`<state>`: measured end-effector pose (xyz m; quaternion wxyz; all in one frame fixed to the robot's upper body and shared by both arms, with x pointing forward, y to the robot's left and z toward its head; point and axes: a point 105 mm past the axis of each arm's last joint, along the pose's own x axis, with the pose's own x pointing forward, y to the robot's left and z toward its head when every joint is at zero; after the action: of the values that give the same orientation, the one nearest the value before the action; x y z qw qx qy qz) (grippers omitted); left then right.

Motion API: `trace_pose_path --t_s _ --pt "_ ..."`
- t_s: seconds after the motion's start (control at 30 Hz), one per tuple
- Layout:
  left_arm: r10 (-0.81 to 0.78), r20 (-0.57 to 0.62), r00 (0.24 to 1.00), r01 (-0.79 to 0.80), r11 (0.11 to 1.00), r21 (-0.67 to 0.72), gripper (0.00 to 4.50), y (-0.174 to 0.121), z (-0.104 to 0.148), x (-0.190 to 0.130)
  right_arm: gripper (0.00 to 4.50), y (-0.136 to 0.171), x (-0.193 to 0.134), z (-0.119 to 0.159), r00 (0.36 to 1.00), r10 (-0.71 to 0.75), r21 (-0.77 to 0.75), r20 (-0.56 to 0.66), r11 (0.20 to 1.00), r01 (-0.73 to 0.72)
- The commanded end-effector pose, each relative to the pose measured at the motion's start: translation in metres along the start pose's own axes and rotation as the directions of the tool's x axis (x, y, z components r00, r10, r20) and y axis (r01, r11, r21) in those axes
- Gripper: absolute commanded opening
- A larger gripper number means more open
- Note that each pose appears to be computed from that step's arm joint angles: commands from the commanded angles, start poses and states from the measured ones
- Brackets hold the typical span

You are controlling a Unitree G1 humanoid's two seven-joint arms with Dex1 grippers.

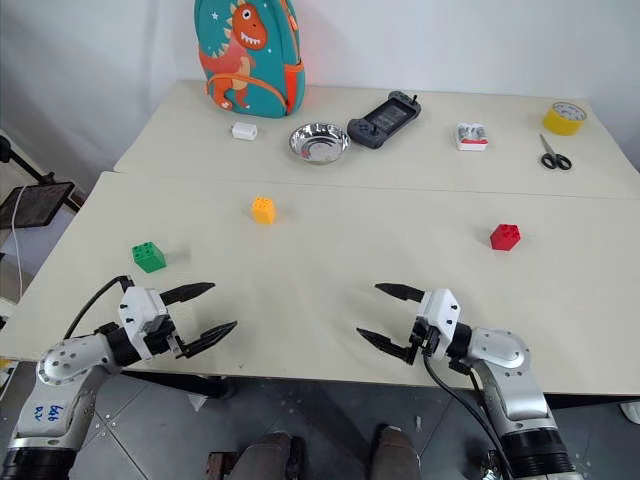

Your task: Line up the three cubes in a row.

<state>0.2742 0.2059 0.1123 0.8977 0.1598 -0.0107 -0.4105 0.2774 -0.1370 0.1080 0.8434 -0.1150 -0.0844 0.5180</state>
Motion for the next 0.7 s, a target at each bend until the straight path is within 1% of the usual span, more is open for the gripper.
trace_pose_path --t_s 0.03,0.1,0.13,0.17,0.2,0.23,0.27,0.3,0.33,0.37,0.4,0.43,0.5,0.53,0.57,0.63,0.67,0.7 --pt "0.011 0.002 1.0 -0.011 1.0 0.012 4.49 0.004 0.001 0.001 4.5 -0.007 -0.007 0.009 0.999 -0.034 -0.04 0.025 0.999 0.035" --pt "0.014 0.022 1.0 -0.013 1.0 -0.027 4.49 0.007 0.003 0.004 4.5 -0.015 -0.02 0.014 0.994 -0.108 -0.032 0.035 0.994 0.109" --pt "-0.063 0.076 0.995 0.07 0.993 -0.094 4.49 0.0 0.011 0.006 4.5 -0.022 -0.034 0.019 0.983 -0.18 -0.026 0.043 0.983 0.181" --pt "-0.125 0.129 0.984 0.135 0.988 -0.074 4.49 -0.006 0.022 0.01 4.5 -0.028 -0.047 0.023 0.966 -0.254 -0.02 0.046 0.967 0.255" --pt "-0.178 0.152 0.972 0.19 0.98 -0.064 4.49 -0.012 0.029 0.018 4.5 -0.034 -0.065 0.025 0.943 -0.332 -0.018 0.03 0.943 0.332" --pt "-0.222 0.156 0.962 0.23 0.973 -0.031 4.49 -0.018 0.035 0.026 4.5 -0.041 -0.084 0.027 0.911 -0.412 -0.025 0.014 0.911 0.412" --pt "-0.24 0.15 0.959 0.243 0.97 -0.006 4.49 -0.02 0.037 0.031 4.5 -0.044 -0.095 0.028 0.889 -0.457 -0.032 0.002 0.889 0.457" --pt "-0.282 0.153 0.947 0.284 0.959 0.01 4.49 -0.026 0.039 0.038 4.5 -0.05 -0.114 0.028 0.846 -0.534 -0.043 -0.012 0.845 0.533" --pt "-0.316 0.167 0.934 0.314 0.949 0.034 4.49 -0.031 0.044 0.046 4.5 -0.055 -0.138 0.028 0.778 -0.628 -0.056 -0.026 0.778 0.626" --pt "-0.337 0.178 0.925 0.334 0.941 0.049 4.49 -0.035 0.047 0.052 4.5 -0.057 -0.155 0.027 0.726 -0.687 -0.066 -0.035 0.726 0.684" --pt "-0.349 0.184 0.919 0.344 0.937 0.058 4.49 -0.037 0.049 0.055 4.5 -0.058 -0.165 0.027 0.692 -0.721 -0.072 -0.04 0.693 0.718" --pt "-0.359 0.199 0.912 0.355 0.933 0.054 4.49 -0.04 0.052 0.06 4.5 -0.059 -0.183 0.026 0.624 -0.78 -0.082 -0.043 0.626 0.776" --pt "-0.388 0.211 0.897 0.383 0.921 0.065 4.49 -0.048 0.054 0.069 4.5 -0.06 -0.218 0.021 0.451 -0.89 -0.111 -0.066 0.456 0.883" --pt "-0.386 0.225 0.895 0.383 0.922 0.058 4.49 -0.049 0.056 0.073 4.5 -0.059 -0.229 0.019 0.388 -0.919 -0.121 -0.074 0.394 0.911" --pt "-0.358 0.249 0.9 0.361 0.932 0.033 4.49 -0.046 0.058 0.077 4.5 -0.06 -0.232 0.018 0.357 -0.931 -0.129 -0.082 0.365 0.922" --pt "-0.327 0.279 0.903 0.342 0.94 -0.004 4.49 -0.041 0.062 0.081 4.5 -0.069 -0.222 0.018 0.337 -0.936 -0.125 -0.098 0.347 0.929" --pt "-0.327 0.278 0.903 0.342 0.94 -0.006 4.49 -0.04 0.063 0.082 4.5 -0.075 -0.215 0.021 0.348 -0.933 -0.117 -0.096 0.358 0.927" --pt "-0.342 0.27 0.9 0.354 0.935 0.005 4.49 -0.042 0.062 0.082 4.5 -0.082 -0.204 0.025 0.374 -0.923 -0.108 -0.095 0.383 0.918"
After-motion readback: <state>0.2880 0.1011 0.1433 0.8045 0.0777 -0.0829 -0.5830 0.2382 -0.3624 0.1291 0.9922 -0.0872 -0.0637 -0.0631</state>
